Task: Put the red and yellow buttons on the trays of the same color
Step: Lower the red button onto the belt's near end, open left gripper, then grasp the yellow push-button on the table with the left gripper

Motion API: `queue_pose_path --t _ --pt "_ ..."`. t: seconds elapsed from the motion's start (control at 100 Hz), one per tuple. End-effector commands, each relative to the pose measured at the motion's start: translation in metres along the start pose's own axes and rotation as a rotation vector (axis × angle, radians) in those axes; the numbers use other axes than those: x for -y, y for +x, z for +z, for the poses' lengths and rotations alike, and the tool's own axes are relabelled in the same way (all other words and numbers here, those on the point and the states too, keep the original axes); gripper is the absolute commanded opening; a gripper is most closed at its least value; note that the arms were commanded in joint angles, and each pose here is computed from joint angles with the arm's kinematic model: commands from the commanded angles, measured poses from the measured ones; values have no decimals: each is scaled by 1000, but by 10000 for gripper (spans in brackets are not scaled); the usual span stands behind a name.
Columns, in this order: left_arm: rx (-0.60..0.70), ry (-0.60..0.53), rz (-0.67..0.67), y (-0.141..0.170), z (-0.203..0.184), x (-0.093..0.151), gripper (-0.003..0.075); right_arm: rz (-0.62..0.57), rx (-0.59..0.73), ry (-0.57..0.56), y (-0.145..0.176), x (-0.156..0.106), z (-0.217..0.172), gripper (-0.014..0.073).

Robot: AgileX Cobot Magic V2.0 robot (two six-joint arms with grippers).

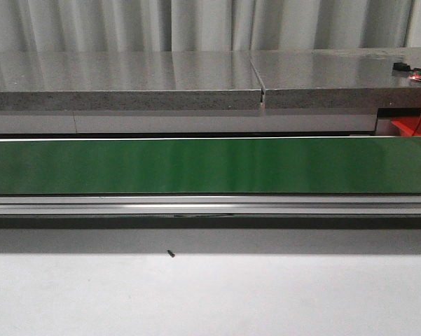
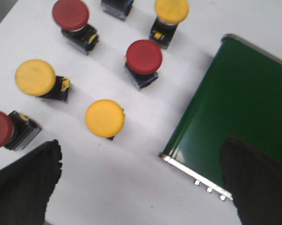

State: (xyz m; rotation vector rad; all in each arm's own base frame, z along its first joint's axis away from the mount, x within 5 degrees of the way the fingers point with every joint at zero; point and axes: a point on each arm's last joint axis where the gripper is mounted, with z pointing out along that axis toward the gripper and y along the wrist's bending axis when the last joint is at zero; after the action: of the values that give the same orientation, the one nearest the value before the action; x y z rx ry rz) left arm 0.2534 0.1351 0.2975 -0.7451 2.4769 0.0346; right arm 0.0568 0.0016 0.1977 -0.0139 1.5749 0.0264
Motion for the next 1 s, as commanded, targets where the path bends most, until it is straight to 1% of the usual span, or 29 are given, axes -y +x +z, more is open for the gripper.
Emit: queue_pose_path --t 0.0,0.18,0.3,0.57,0.99 --pt "95 -11 -14 -4 -10 -5 640 -11 117 3 -14 0 -3 -68" --pt "111 -41 -37 2 3 -17 640 -11 117 3 -14 0 -3 -68" --pt "94 -44 -41 1 14 -18 640 -11 117 3 -14 0 -3 -68" --pt "4 -47 -59 3 53 -23 640 -11 117 3 -14 0 -3 -68" --pt "-14 -45 -85 1 89 -27 640 -11 117 3 -14 0 -3 -68"
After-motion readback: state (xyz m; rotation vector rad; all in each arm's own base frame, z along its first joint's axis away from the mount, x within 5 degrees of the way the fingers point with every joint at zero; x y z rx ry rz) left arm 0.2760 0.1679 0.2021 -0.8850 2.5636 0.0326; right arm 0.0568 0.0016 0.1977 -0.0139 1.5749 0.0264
